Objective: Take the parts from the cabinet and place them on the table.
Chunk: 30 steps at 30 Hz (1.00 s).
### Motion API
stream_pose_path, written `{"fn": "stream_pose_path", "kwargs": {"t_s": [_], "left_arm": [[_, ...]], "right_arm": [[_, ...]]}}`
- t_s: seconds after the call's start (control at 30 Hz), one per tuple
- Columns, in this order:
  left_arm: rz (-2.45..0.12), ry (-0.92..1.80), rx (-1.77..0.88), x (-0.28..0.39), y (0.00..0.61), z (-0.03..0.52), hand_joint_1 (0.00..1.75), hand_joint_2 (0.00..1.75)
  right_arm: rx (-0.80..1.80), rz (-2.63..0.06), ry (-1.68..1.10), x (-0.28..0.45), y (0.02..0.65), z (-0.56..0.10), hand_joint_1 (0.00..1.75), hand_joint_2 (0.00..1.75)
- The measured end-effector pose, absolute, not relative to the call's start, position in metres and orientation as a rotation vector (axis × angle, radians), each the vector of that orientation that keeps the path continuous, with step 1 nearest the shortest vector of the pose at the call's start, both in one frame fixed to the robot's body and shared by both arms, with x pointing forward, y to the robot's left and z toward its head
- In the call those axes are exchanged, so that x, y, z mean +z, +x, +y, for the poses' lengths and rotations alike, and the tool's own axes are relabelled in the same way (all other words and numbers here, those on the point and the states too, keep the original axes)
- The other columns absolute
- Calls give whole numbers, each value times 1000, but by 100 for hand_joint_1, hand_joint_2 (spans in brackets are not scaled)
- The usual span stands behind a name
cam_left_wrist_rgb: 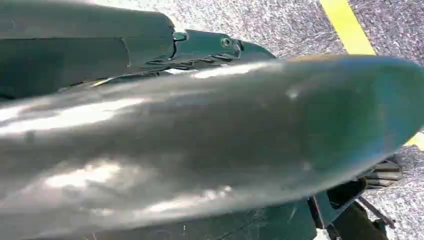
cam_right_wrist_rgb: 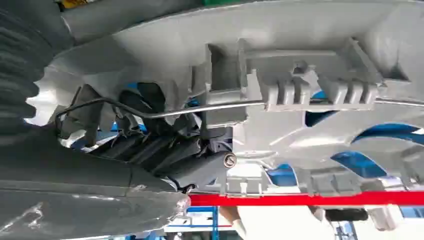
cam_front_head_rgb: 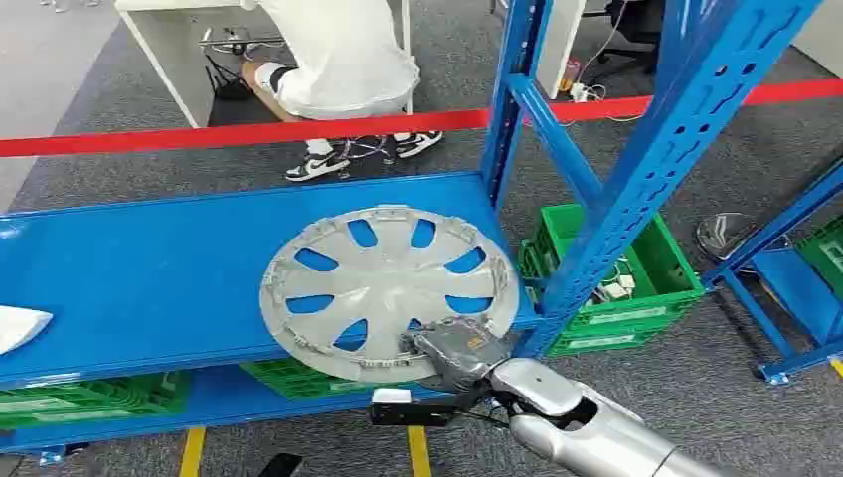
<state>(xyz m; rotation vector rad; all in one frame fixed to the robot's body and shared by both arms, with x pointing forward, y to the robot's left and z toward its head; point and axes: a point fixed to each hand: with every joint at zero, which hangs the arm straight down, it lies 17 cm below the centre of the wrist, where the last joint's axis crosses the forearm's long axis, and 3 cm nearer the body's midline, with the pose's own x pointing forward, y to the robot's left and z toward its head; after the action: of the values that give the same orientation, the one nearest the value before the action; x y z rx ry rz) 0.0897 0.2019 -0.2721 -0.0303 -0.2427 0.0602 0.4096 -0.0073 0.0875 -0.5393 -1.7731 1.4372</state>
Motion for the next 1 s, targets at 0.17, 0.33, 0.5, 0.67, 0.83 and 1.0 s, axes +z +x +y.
{"fn": "stream_pose_path", "kwargs": {"t_s": [0.17, 0.33, 0.5, 0.67, 0.83, 1.0], "left_arm": [[-244, -31, 62, -272, 90, 201, 0, 0], [-249, -31, 55, -272, 90, 200, 0, 0], [-255, -31, 53, -271, 91, 200, 0, 0], [-263, -29, 52, -271, 92, 201, 0, 0], [-273, -11, 45, -271, 93, 203, 0, 0], [-332, 41, -21, -270, 101, 211, 0, 0]], "right_arm": [[1295, -1934, -450, 115, 398, -3, 175, 175], [1077, -2153, -279, 167, 372, 0, 175, 175], [963, -2247, -207, 199, 359, -4, 175, 175], [767, -2342, -64, 246, 348, -18, 175, 175], [610, -2366, 49, 275, 345, -37, 175, 175], [392, -2360, 191, 309, 352, -74, 175, 175]]}}
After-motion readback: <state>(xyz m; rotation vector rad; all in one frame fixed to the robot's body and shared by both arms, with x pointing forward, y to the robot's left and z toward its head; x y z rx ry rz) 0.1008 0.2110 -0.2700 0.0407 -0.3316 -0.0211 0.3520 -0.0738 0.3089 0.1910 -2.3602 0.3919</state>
